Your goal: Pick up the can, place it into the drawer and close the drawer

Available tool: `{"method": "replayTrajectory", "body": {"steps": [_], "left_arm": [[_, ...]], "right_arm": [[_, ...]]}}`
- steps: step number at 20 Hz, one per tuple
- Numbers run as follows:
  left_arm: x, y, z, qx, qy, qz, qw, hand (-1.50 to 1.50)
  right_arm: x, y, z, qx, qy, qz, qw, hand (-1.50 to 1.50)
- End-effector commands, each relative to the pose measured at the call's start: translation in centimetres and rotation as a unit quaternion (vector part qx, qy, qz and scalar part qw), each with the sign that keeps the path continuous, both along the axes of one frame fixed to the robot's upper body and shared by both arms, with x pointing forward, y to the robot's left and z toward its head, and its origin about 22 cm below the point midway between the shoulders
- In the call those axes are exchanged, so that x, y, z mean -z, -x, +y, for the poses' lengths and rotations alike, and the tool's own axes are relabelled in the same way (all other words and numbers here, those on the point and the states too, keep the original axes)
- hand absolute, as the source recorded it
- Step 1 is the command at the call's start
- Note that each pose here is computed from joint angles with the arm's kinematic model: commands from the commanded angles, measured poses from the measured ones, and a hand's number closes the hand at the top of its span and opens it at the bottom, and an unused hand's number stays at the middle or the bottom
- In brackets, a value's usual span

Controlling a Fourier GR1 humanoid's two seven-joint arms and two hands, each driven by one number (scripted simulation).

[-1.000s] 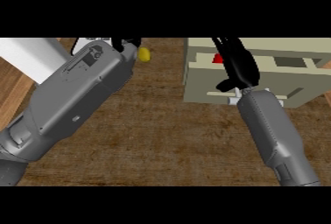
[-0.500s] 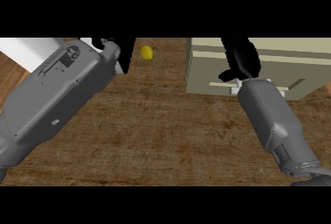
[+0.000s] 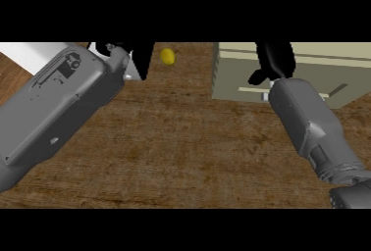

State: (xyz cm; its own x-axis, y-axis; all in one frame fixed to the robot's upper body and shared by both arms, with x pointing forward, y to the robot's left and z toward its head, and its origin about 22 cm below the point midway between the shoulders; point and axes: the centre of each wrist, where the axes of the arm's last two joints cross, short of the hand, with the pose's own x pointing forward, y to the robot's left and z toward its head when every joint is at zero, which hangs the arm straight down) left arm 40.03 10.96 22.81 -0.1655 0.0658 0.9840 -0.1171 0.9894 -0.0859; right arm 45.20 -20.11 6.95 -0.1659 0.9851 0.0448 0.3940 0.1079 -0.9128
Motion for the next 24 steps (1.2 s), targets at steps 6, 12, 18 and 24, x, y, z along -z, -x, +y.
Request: {"method": "replayTrajectory", "body": {"steps": [6,12,18,24], "left_arm": [[0.2,0.8,0.5,0.012,-0.005,0.004,0.9999,-1.5],[0.8,1.1,0.9,0.007,-0.001,0.004,1.0,-1.5],[0.2,1.6,0.9,0.013,0.002,0.002,0.9999,-1.5],[0.0,2.1,2.3,0.014,-0.006,0.005,0.9999,-1.5]], "right_arm": [[-5.4,-2.0,-0.3,0.024,0.001,-0.021,0.999,-1.5],[-5.7,-2.2,0.8,-0.053,-0.094,0.019,0.994,-1.5],[-5.1,-2.1,2.1,-0.075,-0.291,0.061,0.952,-1.5],[-4.6,-2.0,0.0,-0.091,-0.344,0.061,0.933,-1.5]]}}
